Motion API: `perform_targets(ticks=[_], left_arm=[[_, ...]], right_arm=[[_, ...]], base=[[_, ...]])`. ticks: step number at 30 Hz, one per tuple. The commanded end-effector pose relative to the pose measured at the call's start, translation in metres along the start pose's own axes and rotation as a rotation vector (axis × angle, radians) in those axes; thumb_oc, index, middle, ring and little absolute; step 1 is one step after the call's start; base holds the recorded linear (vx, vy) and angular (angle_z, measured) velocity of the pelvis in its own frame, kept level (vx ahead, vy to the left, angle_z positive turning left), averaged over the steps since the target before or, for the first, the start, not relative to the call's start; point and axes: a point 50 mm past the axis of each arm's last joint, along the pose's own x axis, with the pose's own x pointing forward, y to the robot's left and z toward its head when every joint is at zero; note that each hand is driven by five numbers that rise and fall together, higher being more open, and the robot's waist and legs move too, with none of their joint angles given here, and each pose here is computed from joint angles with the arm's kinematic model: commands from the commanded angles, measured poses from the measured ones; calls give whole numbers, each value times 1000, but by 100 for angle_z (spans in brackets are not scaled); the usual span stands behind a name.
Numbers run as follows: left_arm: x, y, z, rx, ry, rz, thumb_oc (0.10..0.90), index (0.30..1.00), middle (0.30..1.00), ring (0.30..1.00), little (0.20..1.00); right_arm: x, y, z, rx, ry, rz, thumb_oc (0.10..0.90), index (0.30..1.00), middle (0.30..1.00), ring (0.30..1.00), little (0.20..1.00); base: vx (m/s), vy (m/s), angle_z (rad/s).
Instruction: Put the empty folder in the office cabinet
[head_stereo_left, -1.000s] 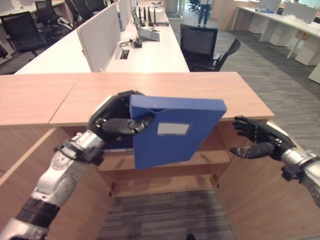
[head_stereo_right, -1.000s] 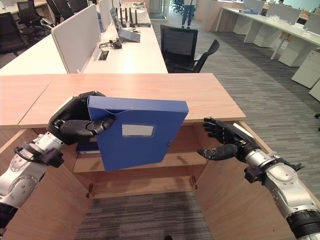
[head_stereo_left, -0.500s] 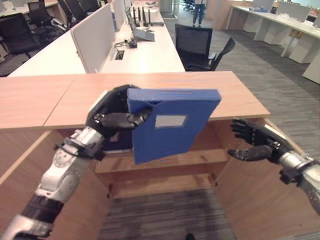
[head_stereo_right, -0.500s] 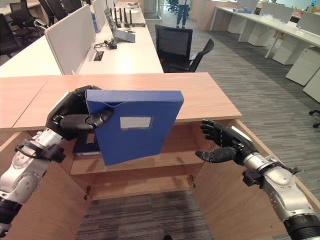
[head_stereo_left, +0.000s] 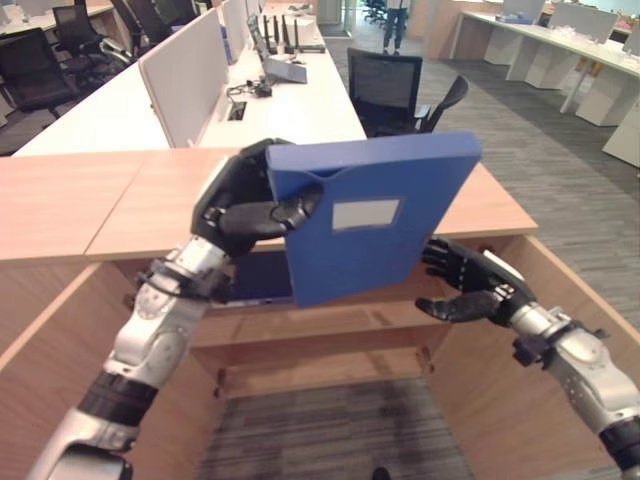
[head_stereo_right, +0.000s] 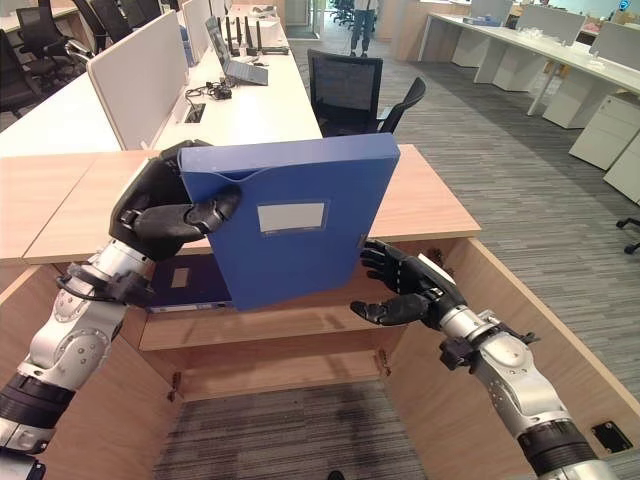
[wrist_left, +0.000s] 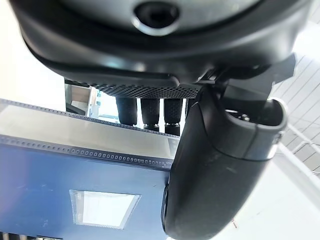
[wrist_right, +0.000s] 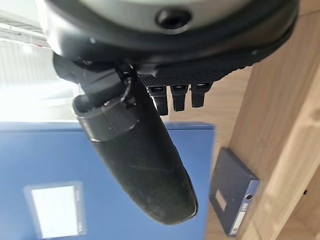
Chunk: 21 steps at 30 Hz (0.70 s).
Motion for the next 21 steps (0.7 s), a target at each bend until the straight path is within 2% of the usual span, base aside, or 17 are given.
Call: perform_targets(ticks=[1,9,21], left_arm=[[43,-18,49,11,-283,-130,400,300,300,300,300],[46,-38,33,-53,-217,-225,400,300,300,300,300],[48,-52,13,-128,-122,-300,400,300,300,300,300]], right_arm=[[24,-3,64,-54,-303,4,800,900,900,900,900],[33,1,70,-20,-355,-11,800,900,900,900,900],[41,6,78,-15,-385,11,800,900,900,900,900]], base=[[0,0,0],[0,0,0],[0,0,0]])
